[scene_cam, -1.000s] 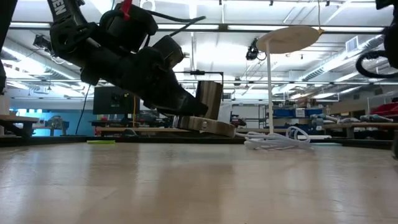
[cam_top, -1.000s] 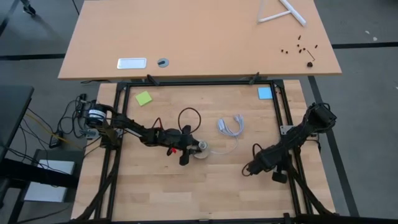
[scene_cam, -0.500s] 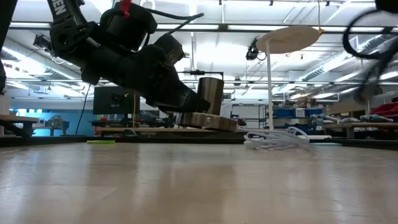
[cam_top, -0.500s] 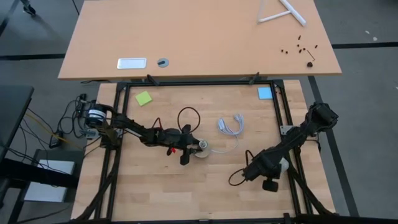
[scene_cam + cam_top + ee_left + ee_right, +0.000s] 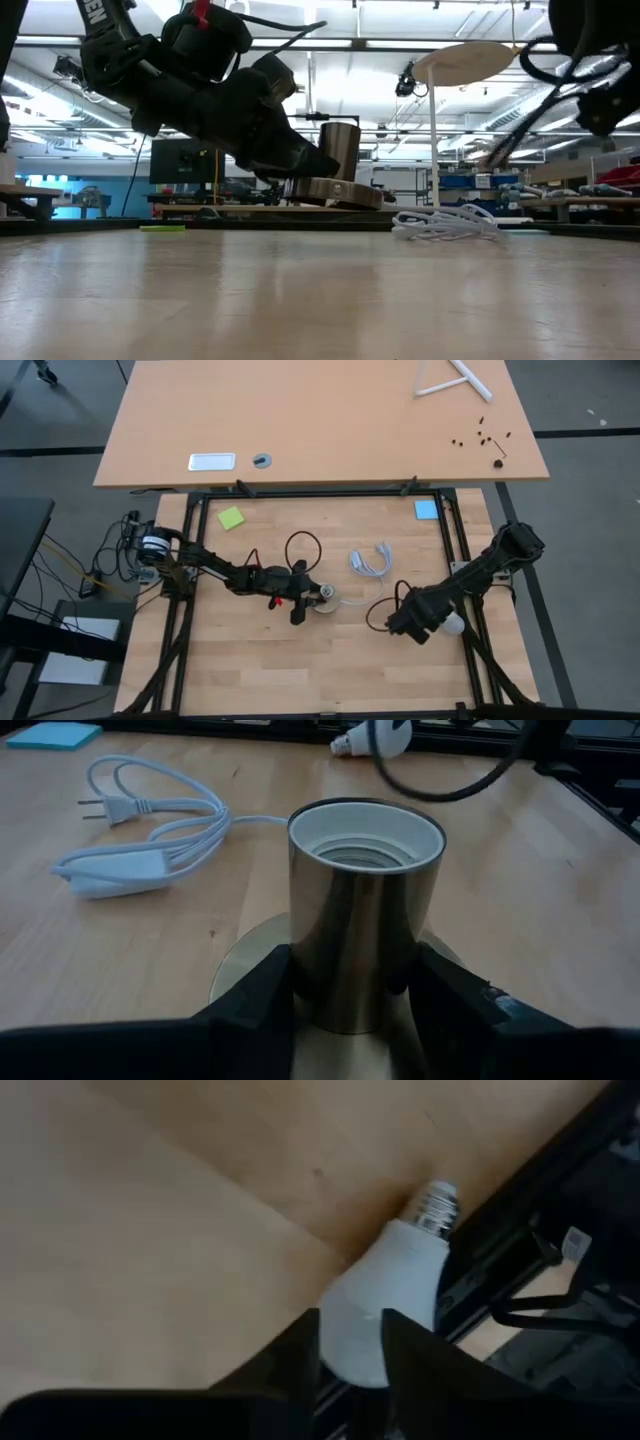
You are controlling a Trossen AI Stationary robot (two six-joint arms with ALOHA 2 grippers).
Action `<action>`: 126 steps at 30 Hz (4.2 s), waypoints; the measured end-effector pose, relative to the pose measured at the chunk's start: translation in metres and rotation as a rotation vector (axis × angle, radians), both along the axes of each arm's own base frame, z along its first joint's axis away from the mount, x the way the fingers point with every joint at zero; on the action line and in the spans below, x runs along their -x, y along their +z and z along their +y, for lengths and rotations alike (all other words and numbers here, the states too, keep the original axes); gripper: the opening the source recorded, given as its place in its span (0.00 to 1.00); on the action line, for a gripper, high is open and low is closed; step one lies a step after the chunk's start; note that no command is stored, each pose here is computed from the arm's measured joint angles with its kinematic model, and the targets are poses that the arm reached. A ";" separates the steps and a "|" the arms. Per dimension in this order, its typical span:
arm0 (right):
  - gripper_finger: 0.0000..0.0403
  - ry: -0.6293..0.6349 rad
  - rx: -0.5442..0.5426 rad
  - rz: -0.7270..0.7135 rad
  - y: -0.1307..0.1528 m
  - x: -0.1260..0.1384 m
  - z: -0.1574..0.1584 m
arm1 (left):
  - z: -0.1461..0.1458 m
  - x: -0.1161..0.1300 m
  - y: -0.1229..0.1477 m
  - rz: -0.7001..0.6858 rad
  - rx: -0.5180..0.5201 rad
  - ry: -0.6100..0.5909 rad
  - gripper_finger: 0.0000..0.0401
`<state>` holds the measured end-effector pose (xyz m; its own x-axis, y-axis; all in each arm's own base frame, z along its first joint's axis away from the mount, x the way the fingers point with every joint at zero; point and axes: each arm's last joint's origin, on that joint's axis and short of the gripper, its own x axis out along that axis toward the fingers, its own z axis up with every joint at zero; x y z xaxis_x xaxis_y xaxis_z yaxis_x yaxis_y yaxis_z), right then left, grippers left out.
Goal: Screw lightbulb
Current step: Insert the lightbulb into the lamp
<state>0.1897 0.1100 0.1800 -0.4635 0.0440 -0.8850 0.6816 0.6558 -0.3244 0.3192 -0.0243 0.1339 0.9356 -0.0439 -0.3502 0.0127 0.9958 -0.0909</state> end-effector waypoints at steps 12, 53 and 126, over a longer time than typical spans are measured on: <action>0.58 0.026 -0.048 0.117 -0.018 0.016 -0.014 | 0.000 0.000 0.001 -0.009 -0.002 -0.018 0.40; 0.05 0.325 -0.306 0.006 0.014 0.010 0.033 | 0.000 0.000 0.001 -0.007 -0.018 -0.020 0.40; 0.47 0.144 0.004 -0.272 0.006 0.033 -0.072 | 0.002 0.000 0.000 0.001 -0.042 -0.016 0.40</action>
